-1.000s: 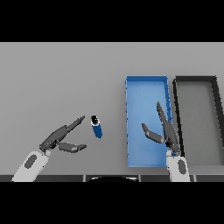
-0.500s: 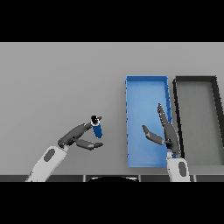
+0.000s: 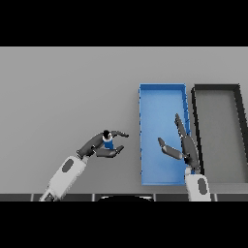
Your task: Pick up the blue pipe and place it into the blue bin.
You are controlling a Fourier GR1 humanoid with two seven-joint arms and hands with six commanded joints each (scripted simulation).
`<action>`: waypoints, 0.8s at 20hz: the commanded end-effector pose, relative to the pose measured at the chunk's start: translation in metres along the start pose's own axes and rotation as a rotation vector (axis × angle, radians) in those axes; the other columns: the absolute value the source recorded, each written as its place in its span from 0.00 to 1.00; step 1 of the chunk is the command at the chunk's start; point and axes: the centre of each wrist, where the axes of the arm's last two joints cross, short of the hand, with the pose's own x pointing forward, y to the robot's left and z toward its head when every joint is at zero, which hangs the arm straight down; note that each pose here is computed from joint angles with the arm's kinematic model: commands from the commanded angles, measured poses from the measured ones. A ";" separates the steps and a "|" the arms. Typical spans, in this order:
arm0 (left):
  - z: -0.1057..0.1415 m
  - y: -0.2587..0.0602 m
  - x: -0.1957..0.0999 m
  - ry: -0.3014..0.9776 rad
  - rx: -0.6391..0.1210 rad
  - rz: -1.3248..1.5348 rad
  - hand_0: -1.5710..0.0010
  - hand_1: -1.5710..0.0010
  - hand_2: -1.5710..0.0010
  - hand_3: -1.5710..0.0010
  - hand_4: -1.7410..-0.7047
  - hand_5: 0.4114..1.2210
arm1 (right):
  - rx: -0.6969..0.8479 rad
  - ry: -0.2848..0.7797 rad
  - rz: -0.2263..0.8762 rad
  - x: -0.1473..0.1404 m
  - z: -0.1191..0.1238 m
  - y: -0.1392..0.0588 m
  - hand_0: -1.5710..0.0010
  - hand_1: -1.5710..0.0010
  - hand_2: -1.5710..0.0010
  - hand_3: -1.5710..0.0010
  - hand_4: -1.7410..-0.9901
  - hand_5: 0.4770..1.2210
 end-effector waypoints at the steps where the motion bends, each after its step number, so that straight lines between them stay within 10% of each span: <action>1: -0.002 -0.003 0.000 -0.011 0.012 0.024 0.72 0.62 0.55 0.54 0.38 0.51 | -0.005 0.012 0.000 -0.001 -0.001 0.000 1.00 1.00 1.00 1.00 0.64 0.17; 7: -0.002 -0.015 -0.007 -0.056 0.039 -0.012 0.19 0.16 0.15 0.19 0.11 0.87 | 0.012 -0.009 -0.008 -0.002 0.001 -0.002 1.00 1.00 1.00 1.00 0.64 0.19; 16: -0.009 -0.028 0.042 -0.270 -0.008 -0.028 0.03 0.02 0.02 0.08 0.02 0.98 | 0.008 0.010 0.027 -0.003 -0.007 -0.002 1.00 1.00 1.00 1.00 0.68 0.20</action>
